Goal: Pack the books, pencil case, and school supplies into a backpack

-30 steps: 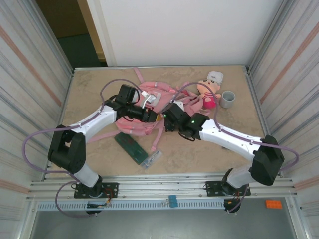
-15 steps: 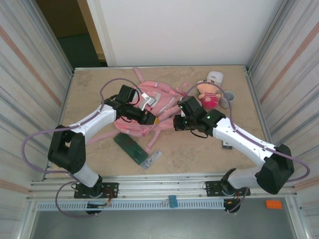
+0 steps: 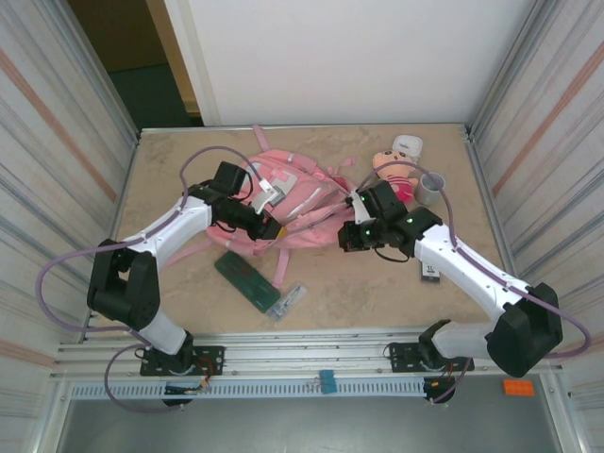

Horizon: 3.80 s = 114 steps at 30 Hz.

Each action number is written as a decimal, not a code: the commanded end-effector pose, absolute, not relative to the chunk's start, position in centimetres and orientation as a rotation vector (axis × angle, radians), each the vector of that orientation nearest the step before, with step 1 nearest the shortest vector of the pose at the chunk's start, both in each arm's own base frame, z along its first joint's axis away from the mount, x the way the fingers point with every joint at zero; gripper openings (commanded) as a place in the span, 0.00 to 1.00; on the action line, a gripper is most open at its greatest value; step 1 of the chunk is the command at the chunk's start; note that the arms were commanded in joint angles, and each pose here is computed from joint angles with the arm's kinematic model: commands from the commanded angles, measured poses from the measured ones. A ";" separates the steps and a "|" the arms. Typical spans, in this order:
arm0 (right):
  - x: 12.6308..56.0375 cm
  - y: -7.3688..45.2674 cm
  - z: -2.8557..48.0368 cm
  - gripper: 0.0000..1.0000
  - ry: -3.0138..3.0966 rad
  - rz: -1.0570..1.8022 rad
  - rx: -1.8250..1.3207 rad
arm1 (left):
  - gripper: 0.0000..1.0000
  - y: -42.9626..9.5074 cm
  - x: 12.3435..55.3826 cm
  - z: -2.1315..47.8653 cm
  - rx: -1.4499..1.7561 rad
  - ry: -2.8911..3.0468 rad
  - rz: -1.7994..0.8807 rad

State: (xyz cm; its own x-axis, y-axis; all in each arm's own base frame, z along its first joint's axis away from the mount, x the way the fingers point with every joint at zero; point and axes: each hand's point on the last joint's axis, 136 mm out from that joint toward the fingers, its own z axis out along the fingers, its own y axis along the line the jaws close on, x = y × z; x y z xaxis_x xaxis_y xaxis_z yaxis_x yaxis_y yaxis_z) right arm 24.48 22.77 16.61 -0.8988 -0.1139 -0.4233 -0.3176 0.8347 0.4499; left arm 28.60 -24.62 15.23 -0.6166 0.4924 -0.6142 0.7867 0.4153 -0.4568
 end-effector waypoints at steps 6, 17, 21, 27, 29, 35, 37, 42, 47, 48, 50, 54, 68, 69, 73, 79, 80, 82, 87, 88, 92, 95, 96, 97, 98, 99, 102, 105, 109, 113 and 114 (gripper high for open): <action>23.5 26.4 18.2 0.25 2.455 0.890 -0.438 | 0.00 -25.1 26.8 17.9 1.195 2.139 -1.154; 27.2 29.3 19.5 0.41 2.357 0.902 -0.348 | 0.00 -25.7 26.2 19.4 1.128 2.088 -1.265; 27.3 30.0 18.9 0.40 2.375 0.871 -0.378 | 0.00 -25.9 26.3 19.9 1.125 2.075 -1.275; 27.6 29.4 18.7 0.07 2.378 0.800 -0.343 | 0.00 -25.8 26.7 19.6 1.107 2.093 -1.256; 27.7 28.1 18.3 0.00 2.411 0.714 -0.298 | 0.00 -25.5 27.1 18.8 1.097 2.132 -1.202; 27.4 23.8 17.2 0.00 2.495 0.506 -0.214 | 0.00 -24.3 27.5 16.8 1.121 2.205 -1.064; 27.4 22.3 16.8 0.00 2.523 0.443 -0.180 | 0.00 -24.0 27.5 16.4 1.135 2.220 -1.032; 27.4 20.2 16.2 0.00 2.558 0.375 -0.148 | 0.00 -23.5 27.4 15.7 1.166 2.241 -0.990; 26.4 23.3 16.6 0.00 2.538 0.556 -0.273 | 0.02 -23.4 27.7 15.7 1.138 2.245 -0.974; 26.2 24.0 16.5 0.00 2.536 0.599 -0.285 | 0.16 -23.4 28.0 15.7 1.104 2.260 -0.969; 26.1 24.7 15.9 0.00 2.550 0.640 -0.255 | 0.47 -23.2 28.2 15.9 1.015 2.306 -0.974; 26.1 25.4 14.8 0.00 2.569 0.640 -0.216 | 0.71 -21.1 29.3 16.0 0.638 2.450 -0.932; 24.4 28.6 12.7 0.00 2.624 0.693 -0.263 | 0.83 -13.3 30.8 12.3 -0.266 2.468 -0.847; 24.3 28.7 12.6 0.00 2.626 0.696 -0.256 | 0.83 -13.4 31.6 12.0 -0.279 2.465 -0.859; 24.4 29.5 12.6 0.00 2.615 0.724 -0.235 | 0.83 -14.0 35.0 11.1 -0.272 2.458 -0.883; 24.8 32.3 12.4 0.00 2.590 0.808 -0.253 | 0.83 -15.7 40.8 11.3 -0.254 2.436 -0.944; 25.1 32.8 12.3 0.00 2.589 0.818 -0.255 | 0.83 -15.9 41.7 11.6 -0.255 2.424 -0.947; 25.5 33.5 12.1 0.00 2.593 0.820 -0.265 | 0.83 -16.0 42.6 12.6 -0.252 2.415 -0.949; 26.6 34.3 12.2 0.00 2.590 0.797 -0.265 | 0.84 -15.8 40.7 15.9 -0.311 2.433 -0.975; 26.6 34.4 12.0 0.00 2.593 0.790 -0.268 | 0.84 -15.5 39.6 16.6 -0.338 2.439 -0.971; 26.4 34.3 11.7 0.00 2.601 0.776 -0.279 | 0.84 -14.3 35.0 17.8 -0.510 2.422 -1.003; 26.3 34.4 11.8 0.00 2.599 0.784 -0.297 | 0.84 -13.8 31.8 17.0 -0.715 2.385 -1.090; 26.2 34.5 11.8 0.00 2.599 0.787 -0.305 | 0.83 -13.9 30.9 16.7 -0.781 2.370 -1.127; 26.2 34.6 12.0 0.00 2.595 0.792 -0.312 | 0.82 -14.1 30.0 15.9 -0.839 2.368 -1.159; 26.1 34.7 12.0 0.00 2.596 0.792 -0.319 | 0.82 -14.5 29.3 15.5 -0.874 2.361 -1.187; 26.0 34.8 12.0 0.00 2.596 0.794 -0.326 | 0.81 -15.1 28.7 15.0 -0.914 2.356 -1.219; 25.9 35.0 11.9 0.00 2.596 0.797 -0.339 | 0.78 -17.0 27.4 13.7 -0.976 2.354 -1.281; 25.8 35.1 11.8 0.00 2.597 0.798 -0.346 | 0.76 -18.6 27.1 12.8 -1.020 2.346 -1.321; 25.6 35.3 11.9 0.00 2.594 0.803 -0.359 | 0.73 -20.5 27.4 11.8 -1.052 2.341 -1.355; 25.3 35.4 11.8 0.00 2.594 0.808 -0.370 | 0.70 -22.3 28.5 11.6 -1.042 2.323 -1.401; 25.3 35.4 11.8 0.00 2.593 0.809 -0.372 | 0.70 -22.7 28.7 11.4 -1.042 2.329 -1.402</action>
State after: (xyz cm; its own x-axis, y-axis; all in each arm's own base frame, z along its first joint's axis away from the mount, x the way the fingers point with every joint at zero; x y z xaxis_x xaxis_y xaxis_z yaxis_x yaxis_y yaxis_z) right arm 25.39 33.54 10.45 -0.9077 -0.0971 -0.4083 -0.2942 0.8409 0.4542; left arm 26.88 -21.73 10.10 -0.7485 -0.6461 0.1496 -0.4732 0.3623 -0.8030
